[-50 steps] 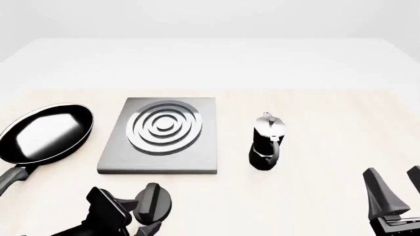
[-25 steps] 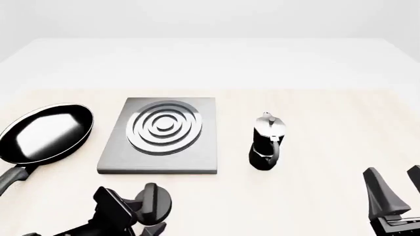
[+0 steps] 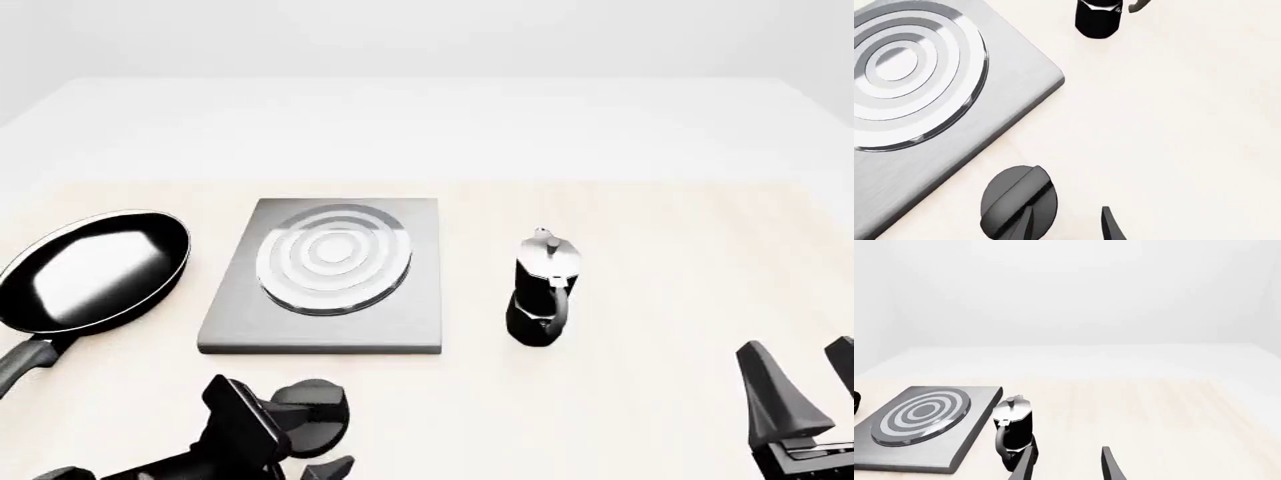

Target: Turn on the stove and put the moka pot on it.

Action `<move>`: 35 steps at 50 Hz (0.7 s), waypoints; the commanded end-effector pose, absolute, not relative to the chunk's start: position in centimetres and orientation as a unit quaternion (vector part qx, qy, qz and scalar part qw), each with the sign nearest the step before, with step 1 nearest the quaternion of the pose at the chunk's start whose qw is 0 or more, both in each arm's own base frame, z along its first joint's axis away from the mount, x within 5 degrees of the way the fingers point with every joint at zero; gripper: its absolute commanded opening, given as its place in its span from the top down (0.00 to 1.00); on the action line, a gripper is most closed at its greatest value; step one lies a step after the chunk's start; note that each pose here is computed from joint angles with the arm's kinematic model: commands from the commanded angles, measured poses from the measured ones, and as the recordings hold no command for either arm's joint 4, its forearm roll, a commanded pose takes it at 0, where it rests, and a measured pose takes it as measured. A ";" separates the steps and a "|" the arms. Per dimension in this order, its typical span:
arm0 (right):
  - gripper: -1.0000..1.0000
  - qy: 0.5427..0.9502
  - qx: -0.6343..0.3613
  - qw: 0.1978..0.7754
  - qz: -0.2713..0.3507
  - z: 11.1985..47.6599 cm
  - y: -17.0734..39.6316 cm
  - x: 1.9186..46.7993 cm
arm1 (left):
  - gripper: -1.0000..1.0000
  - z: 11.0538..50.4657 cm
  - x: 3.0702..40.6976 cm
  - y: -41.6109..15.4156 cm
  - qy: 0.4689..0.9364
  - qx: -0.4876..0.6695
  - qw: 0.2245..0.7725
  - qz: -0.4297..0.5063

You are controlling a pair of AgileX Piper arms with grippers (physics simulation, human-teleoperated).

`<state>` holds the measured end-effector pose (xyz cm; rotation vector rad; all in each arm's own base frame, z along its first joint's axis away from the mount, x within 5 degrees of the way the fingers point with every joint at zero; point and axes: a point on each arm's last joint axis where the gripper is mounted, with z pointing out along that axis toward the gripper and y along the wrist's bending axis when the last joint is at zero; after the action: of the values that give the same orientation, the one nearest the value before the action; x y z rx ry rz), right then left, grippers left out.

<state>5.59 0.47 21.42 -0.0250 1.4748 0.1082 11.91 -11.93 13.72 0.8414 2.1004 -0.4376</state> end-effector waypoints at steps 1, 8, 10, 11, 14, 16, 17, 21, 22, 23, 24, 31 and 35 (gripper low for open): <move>0.00 0.672 -0.012 0.738 0.053 21.4 0.5 5.6 | 0.00 14.6 11.9 -12.0 0.826 0.337 0.416 -0.177; 0.00 0.672 -0.012 0.738 0.053 21.4 0.5 5.6 | 0.00 15.4 11.8 -11.5 0.827 0.325 0.423 -0.179; 0.00 0.672 -0.011 0.738 0.052 21.4 0.5 5.6 | 0.00 15.5 11.8 -11.2 0.826 0.326 0.426 -0.174; 0.00 0.672 -0.009 0.738 0.051 21.4 0.5 5.6 | 0.00 15.7 11.6 -11.0 0.828 0.321 0.426 -0.175; 0.00 0.672 -0.010 0.739 0.049 21.4 0.5 5.6 | 0.00 15.8 11.3 -10.4 0.830 0.315 0.427 -0.173; 0.00 0.673 -0.011 0.738 0.049 21.4 0.5 5.6 | 0.00 16.3 11.0 -10.0 0.829 0.314 0.430 -0.171; 0.00 0.673 -0.011 0.738 0.049 21.4 0.5 5.6 | 0.00 16.5 10.9 -10.0 0.829 0.314 0.431 -0.171; 0.00 0.678 -0.007 0.734 0.045 21.3 0.4 5.6 | 0.00 19.1 9.9 -8.7 0.819 0.307 0.454 -0.172; 0.00 0.678 -0.006 0.734 0.044 21.3 0.4 5.6 | 0.00 19.4 9.7 -8.6 0.817 0.309 0.454 -0.173; 0.00 0.679 -0.005 0.733 0.044 21.3 0.4 5.6 | 0.00 20.4 9.4 -8.3 0.814 0.309 0.460 -0.174; 0.00 0.679 -0.007 0.733 0.044 21.3 0.4 5.6 | 0.00 20.7 9.2 -8.3 0.812 0.309 0.462 -0.177; 0.00 0.676 -0.018 0.735 0.049 21.4 0.5 5.6 | 0.00 26.2 7.6 -5.9 0.784 0.291 0.523 -0.162; 0.00 0.676 -0.022 0.735 0.050 21.5 0.6 5.6 | 0.00 28.2 6.7 -4.3 0.773 0.263 0.560 -0.139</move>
<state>5.60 0.49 21.36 -0.0320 1.4862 0.1052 9.54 -7.71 23.36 0.7215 1.9367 -0.4018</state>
